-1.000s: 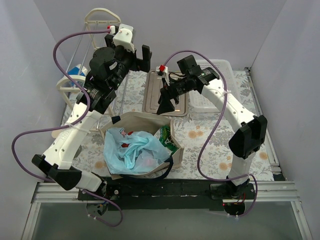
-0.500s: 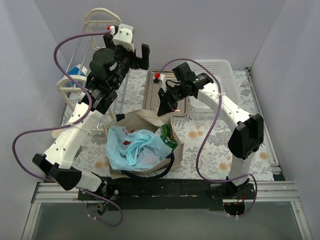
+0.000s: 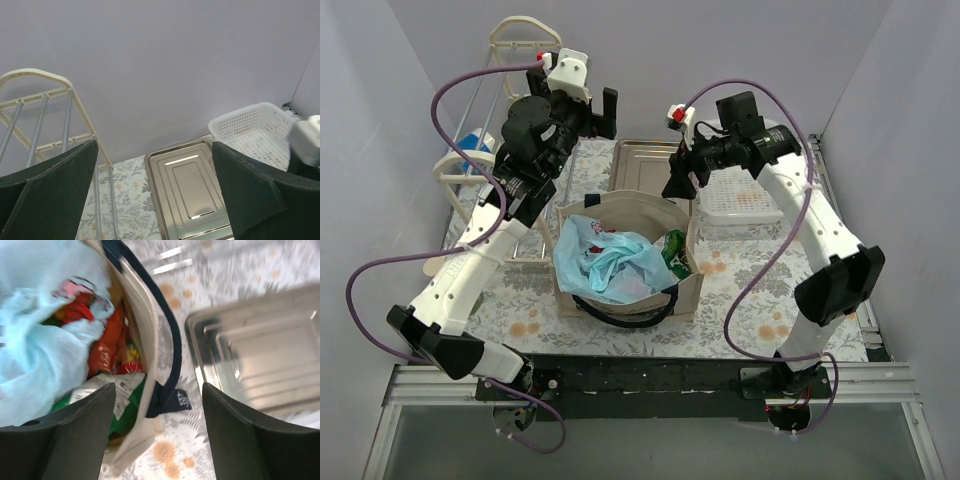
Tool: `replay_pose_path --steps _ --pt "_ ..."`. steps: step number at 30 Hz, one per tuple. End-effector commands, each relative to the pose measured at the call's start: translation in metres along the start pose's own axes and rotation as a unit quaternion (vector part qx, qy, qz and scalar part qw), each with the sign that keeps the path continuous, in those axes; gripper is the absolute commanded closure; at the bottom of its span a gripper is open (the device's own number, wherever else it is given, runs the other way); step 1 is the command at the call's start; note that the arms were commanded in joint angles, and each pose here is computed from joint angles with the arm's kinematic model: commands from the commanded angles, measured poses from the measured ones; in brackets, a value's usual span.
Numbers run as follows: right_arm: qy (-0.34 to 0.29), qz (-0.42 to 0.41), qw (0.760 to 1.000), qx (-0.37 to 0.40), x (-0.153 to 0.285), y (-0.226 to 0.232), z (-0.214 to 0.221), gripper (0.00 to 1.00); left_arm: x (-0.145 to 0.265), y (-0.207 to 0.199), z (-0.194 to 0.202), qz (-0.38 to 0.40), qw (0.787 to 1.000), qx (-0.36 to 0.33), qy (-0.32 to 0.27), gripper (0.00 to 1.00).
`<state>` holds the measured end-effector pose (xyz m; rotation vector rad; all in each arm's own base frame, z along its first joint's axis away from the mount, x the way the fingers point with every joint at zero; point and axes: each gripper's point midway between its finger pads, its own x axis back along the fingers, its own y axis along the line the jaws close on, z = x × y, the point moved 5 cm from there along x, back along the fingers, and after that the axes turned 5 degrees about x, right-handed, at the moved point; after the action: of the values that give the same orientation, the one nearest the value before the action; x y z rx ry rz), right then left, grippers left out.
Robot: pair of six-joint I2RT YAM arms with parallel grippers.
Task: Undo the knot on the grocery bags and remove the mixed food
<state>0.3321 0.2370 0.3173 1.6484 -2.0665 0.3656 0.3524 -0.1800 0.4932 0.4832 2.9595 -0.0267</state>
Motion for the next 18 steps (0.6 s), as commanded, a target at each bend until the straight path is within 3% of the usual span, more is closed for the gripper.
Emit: replay_pose_path --steps 1,4,8,18 --pt "-0.114 -0.010 0.973 0.200 0.041 0.065 -0.085 0.21 0.001 0.012 -0.021 -0.032 0.999 -0.006 -0.024 0.02" --pt "-0.120 -0.058 0.964 0.232 0.021 0.094 -0.091 0.18 -0.003 0.013 -0.020 -0.038 0.999 -0.001 -0.024 0.02" --pt "-0.068 -0.131 0.952 0.270 -0.024 0.117 -0.081 0.12 -0.009 0.016 -0.024 -0.043 0.998 -0.033 -0.041 0.02" --pt "0.067 -0.214 0.947 0.231 -0.075 0.120 -0.016 0.06 -0.006 0.041 -0.035 -0.067 0.995 -0.042 -0.066 0.02"
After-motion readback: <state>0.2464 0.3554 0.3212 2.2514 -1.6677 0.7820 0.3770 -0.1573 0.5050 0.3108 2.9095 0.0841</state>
